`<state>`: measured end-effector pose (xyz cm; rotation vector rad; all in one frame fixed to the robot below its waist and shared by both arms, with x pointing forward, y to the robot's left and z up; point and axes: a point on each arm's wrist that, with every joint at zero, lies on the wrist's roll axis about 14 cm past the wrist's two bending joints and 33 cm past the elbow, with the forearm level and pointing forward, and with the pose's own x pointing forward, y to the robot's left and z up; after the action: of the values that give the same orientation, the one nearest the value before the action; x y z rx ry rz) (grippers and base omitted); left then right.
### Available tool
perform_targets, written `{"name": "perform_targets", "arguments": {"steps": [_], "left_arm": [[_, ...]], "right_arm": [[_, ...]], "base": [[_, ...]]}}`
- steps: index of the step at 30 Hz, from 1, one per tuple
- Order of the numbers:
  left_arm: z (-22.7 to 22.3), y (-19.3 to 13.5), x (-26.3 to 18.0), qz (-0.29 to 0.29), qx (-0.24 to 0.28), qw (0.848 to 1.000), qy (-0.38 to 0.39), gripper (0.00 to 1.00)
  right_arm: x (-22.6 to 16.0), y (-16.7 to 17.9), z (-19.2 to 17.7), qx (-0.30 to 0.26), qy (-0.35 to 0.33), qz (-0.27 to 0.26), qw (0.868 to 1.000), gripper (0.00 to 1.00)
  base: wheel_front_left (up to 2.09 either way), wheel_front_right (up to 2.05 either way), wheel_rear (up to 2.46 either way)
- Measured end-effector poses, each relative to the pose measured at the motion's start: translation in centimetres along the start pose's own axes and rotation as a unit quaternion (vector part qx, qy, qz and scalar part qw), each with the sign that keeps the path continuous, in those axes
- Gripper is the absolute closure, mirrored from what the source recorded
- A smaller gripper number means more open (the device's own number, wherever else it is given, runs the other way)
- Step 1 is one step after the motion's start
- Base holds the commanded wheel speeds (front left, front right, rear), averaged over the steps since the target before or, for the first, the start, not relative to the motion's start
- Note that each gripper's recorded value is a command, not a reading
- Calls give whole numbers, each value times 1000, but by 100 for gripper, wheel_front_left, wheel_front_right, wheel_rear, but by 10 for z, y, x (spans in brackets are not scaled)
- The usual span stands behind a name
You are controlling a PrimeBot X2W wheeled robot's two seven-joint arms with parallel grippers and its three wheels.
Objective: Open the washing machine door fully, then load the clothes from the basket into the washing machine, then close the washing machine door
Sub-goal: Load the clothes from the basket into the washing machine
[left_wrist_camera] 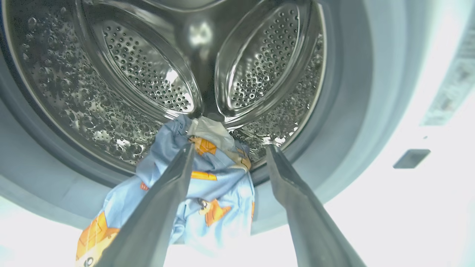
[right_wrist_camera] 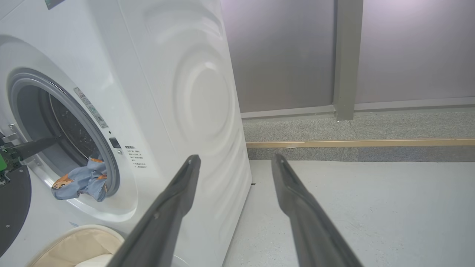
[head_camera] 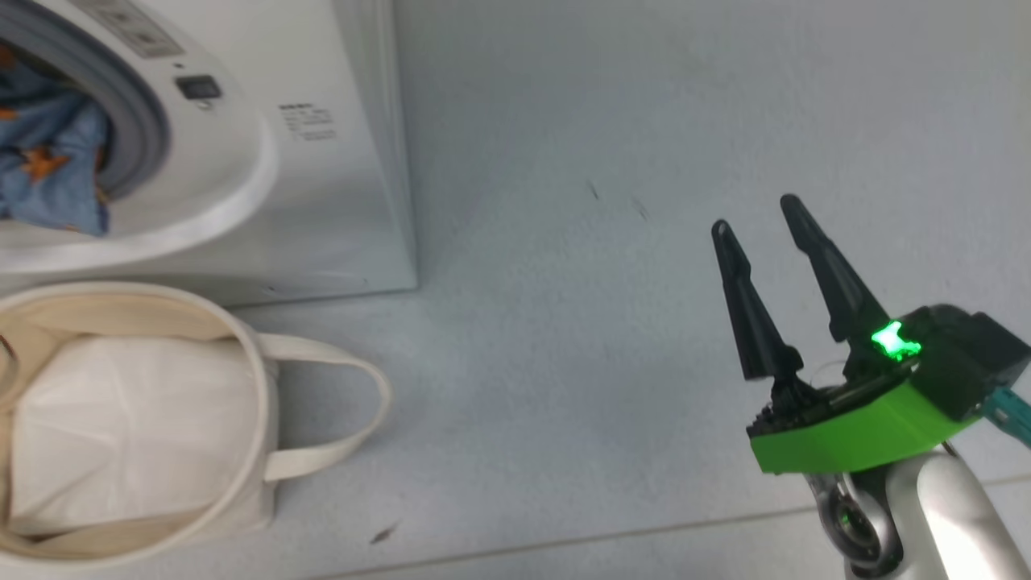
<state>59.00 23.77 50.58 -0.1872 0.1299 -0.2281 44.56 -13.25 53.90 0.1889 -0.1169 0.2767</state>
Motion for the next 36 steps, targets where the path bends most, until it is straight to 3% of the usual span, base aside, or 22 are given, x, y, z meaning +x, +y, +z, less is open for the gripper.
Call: {"name": "perform_targets", "arguments": {"steps": [6, 14, 20, 29, 36], "left_arm": [[-8, -16, -48, -14, 6, 1000, 5, 0], [-4, -11, -106, 7, 14, 1000, -11, 0], [-7, 0, -142, 43, 1, 999, -29, 0], [-35, -9, -193, 74, -48, 995, -41, 0], [-37, -12, -211, 83, -43, 994, -53, 0]], "right_arm": [[-16, 12, 10, 13, -3, 12, 1000, 0], [-29, 27, 31, 23, -25, 29, 999, 0], [-46, 31, 34, 31, -24, 29, 999, 0], [-66, 32, 44, 38, -35, 25, 998, 0], [-74, 29, 45, 41, -37, 17, 998, 0]], "base": [[0, 0, 0], [0, 0, 0], [0, 0, 0], [0, 0, 0], [0, 0, 0]]}}
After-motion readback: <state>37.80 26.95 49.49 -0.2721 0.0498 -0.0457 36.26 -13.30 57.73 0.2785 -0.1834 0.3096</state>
